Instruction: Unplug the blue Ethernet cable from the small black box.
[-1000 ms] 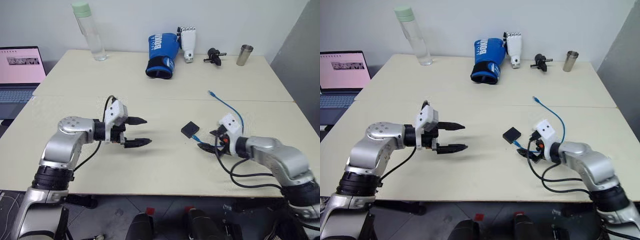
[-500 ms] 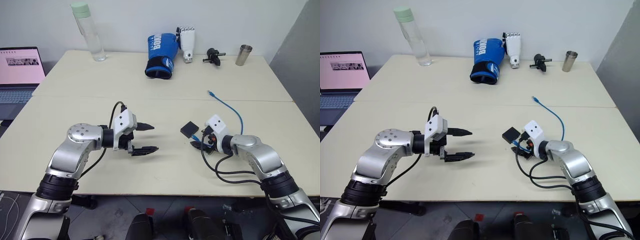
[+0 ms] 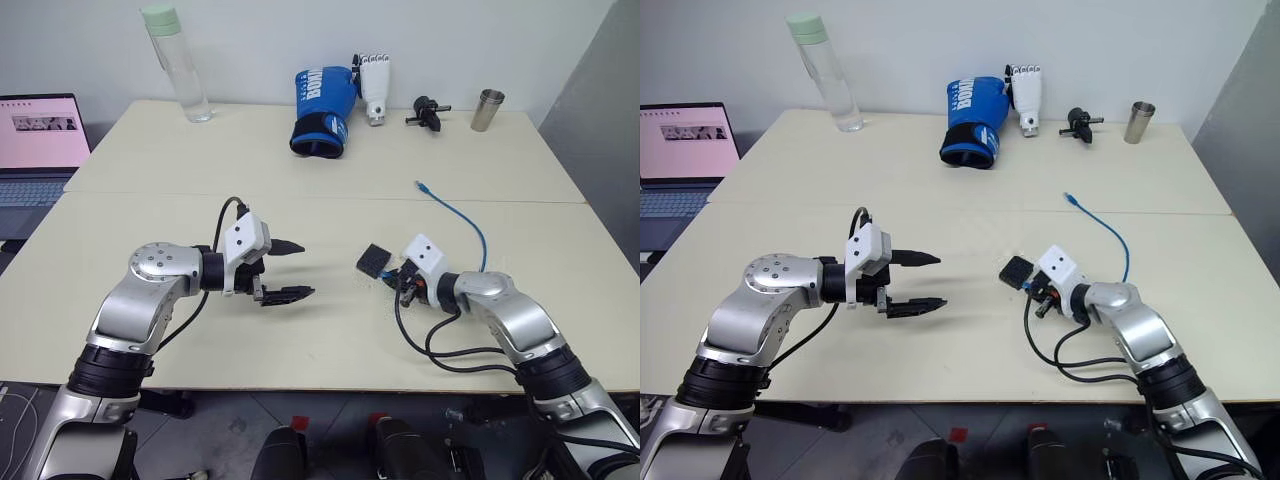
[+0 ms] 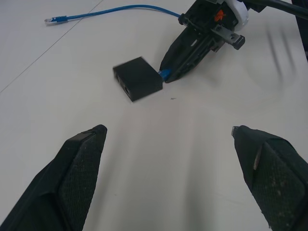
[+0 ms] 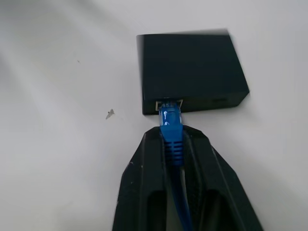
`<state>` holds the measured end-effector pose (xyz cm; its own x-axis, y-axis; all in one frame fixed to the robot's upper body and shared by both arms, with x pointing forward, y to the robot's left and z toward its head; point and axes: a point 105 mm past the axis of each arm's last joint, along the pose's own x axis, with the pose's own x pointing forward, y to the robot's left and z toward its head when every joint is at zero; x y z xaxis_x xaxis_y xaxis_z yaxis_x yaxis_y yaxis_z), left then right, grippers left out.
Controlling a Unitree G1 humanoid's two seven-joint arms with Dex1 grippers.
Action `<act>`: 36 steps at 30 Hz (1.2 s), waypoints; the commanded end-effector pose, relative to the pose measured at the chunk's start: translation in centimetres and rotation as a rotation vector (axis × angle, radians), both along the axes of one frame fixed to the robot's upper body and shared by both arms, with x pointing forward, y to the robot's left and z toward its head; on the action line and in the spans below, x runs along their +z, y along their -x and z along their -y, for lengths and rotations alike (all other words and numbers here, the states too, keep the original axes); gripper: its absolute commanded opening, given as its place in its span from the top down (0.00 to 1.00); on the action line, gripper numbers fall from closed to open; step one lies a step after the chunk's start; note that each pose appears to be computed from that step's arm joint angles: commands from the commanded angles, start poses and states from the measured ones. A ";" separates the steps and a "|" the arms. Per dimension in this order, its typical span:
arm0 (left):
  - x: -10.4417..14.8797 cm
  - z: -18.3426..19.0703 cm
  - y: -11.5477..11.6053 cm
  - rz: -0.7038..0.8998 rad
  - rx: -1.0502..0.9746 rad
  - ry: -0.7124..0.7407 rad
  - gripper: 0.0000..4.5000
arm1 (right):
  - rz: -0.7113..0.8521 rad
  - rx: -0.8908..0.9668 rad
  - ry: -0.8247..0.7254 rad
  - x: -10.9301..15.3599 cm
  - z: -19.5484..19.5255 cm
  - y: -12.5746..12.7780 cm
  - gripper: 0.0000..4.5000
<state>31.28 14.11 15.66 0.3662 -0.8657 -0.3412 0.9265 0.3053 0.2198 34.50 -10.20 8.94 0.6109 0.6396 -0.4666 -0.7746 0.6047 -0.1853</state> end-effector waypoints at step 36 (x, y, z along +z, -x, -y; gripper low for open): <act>8.7 4.1 -5.2 -0.071 -0.018 0.409 0.05 | 1.321 0.552 0.469 14.6 -3.2 -1.6 0.97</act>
<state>36.41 10.41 22.65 0.3465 -0.9378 -0.0194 0.9362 0.3471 -0.0545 36.37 -7.34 21.17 0.4953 0.8653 -0.0768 -0.0776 -0.0440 -0.9960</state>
